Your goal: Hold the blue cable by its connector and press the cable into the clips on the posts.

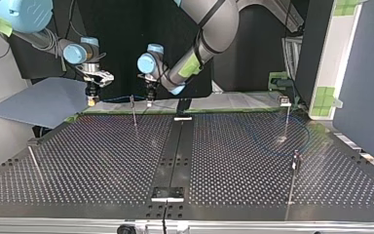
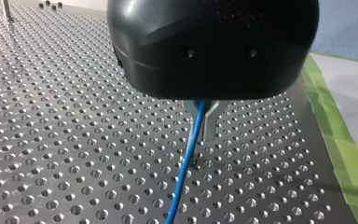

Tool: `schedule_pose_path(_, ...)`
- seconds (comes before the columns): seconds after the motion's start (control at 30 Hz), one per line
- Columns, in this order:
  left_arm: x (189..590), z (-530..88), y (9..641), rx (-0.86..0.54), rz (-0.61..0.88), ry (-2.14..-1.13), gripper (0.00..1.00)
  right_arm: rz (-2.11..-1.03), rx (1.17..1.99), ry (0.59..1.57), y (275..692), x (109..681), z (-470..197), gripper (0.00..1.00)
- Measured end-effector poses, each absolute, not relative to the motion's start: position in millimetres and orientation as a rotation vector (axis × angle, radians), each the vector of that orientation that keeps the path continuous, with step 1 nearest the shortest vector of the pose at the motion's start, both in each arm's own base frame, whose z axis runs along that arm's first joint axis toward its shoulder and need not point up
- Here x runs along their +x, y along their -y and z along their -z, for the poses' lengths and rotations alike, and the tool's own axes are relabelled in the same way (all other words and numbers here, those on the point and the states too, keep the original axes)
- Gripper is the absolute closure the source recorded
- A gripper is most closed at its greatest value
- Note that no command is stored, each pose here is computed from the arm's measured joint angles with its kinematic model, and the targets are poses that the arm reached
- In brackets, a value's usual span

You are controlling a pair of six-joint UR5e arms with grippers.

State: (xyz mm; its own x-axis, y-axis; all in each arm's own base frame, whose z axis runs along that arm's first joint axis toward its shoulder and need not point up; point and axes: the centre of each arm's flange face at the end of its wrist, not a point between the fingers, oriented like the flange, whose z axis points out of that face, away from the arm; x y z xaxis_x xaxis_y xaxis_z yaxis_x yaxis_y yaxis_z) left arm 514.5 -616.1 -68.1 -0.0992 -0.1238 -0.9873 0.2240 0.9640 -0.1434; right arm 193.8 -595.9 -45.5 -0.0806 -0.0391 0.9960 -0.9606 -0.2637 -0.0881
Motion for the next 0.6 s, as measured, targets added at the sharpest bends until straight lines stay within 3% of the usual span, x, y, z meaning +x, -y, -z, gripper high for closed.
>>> schedule_pose_path(0.33,519.7,70.1,617.2,0.07,0.316,-1.645,1.0,-1.46,1.387,1.145,597.0,196.3,45.0,1.0)
schedule_pose_path(0.6,516.1,110.7,609.8,0.089,0.307,-1.705,1.0,-1.469,1.384,1.135,601.6,198.3,44.7,1.0)
